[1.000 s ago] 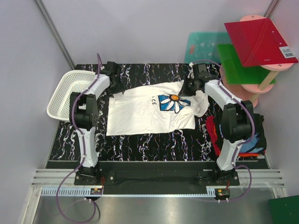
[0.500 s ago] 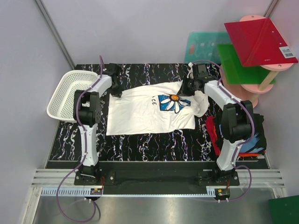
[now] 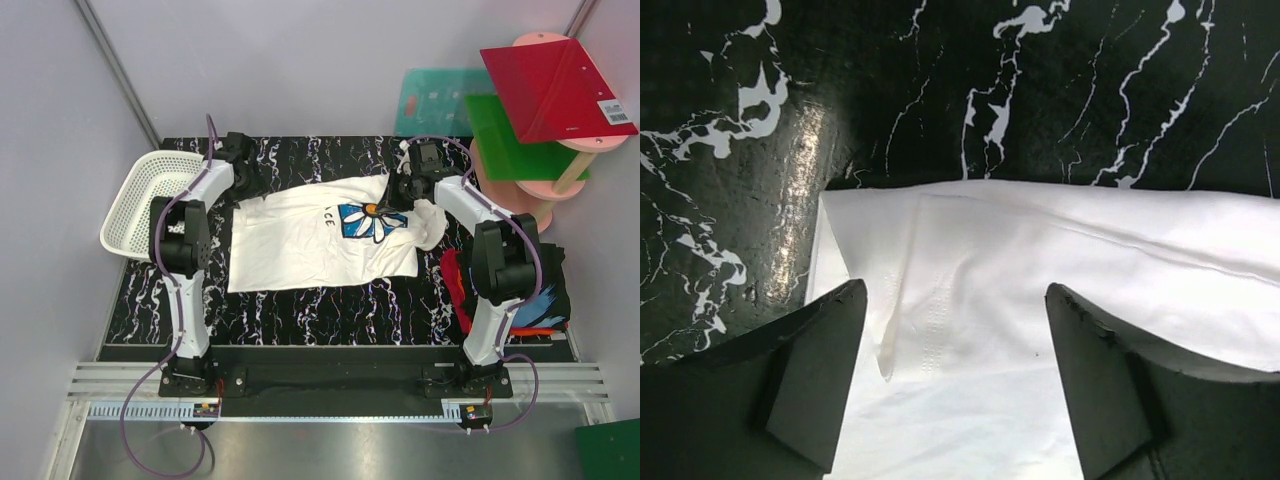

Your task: Fold and stack the t-shirts

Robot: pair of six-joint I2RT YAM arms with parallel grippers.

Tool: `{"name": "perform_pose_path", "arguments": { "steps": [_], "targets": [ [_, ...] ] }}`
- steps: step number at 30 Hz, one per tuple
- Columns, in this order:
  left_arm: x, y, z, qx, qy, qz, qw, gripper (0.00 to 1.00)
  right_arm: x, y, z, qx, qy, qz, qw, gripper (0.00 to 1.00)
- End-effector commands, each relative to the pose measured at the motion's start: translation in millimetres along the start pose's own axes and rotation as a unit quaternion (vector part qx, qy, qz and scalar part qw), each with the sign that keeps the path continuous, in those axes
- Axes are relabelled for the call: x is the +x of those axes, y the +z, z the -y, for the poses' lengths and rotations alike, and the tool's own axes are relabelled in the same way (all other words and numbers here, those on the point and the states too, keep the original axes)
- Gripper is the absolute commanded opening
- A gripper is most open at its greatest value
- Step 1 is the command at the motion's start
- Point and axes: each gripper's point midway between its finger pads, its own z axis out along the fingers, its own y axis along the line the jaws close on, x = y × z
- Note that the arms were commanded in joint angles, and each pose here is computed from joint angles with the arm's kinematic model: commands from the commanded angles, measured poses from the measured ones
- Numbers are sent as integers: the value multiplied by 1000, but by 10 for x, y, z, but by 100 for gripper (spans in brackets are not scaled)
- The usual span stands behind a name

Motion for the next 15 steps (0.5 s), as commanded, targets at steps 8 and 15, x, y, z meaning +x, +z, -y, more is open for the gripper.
{"name": "perform_pose_path", "arguments": {
  "steps": [8, 15],
  "targets": [
    [-222, 211, 15, 16, -26, 17, 999, 61, 82, 119, -98, -25, -8, -11, 1000, 0],
    [-250, 286, 106, 35, -27, 12, 999, 9, 136, 165, -90, -26, -9, -20, 999, 0]
  ]
}}
